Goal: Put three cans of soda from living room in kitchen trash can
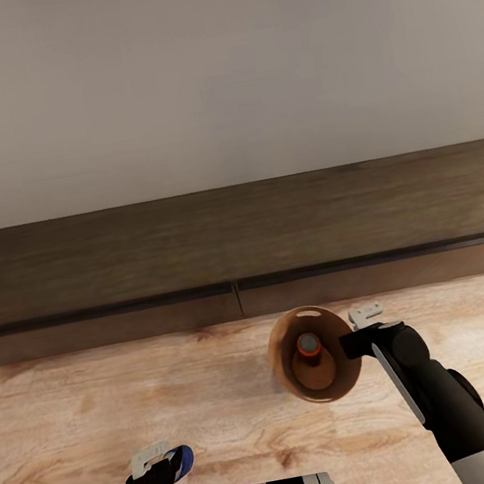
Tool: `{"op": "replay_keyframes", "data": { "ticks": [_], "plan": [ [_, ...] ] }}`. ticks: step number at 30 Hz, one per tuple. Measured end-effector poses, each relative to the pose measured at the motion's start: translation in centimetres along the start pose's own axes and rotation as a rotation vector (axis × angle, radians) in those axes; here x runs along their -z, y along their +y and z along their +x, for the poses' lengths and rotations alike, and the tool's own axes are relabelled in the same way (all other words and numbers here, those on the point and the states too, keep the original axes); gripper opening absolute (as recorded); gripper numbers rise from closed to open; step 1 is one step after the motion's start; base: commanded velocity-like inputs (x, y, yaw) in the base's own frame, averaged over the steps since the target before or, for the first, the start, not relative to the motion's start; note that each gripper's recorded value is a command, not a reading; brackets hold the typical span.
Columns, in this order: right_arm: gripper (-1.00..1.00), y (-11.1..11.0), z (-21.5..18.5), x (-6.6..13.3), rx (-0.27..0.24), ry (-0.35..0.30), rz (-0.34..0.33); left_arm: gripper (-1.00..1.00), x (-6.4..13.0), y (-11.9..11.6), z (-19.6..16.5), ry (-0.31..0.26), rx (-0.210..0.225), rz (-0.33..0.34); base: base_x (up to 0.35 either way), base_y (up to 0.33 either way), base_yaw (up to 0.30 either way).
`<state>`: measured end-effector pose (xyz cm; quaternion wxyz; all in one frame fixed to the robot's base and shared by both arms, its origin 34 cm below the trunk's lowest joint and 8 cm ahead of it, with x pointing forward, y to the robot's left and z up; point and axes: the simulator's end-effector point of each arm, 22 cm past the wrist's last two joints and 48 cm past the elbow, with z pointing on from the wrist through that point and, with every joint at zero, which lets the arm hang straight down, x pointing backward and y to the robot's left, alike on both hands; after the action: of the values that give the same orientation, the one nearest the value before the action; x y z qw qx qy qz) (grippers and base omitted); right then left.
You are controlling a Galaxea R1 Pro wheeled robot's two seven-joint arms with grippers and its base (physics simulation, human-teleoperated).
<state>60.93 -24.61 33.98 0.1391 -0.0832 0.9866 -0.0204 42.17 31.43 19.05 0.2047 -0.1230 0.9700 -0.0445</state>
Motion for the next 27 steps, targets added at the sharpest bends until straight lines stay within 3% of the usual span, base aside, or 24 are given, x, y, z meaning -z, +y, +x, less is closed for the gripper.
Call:
{"op": "replay_keyframes", "data": {
  "ticks": [27],
  "plan": [
    [-1.0,0.3,-1.2,1.1,0.0,-0.041,-0.005,1.0,0.0,0.0,0.0,0.0,0.0,0.0,0.0,0.0,0.0]
  ]
}}
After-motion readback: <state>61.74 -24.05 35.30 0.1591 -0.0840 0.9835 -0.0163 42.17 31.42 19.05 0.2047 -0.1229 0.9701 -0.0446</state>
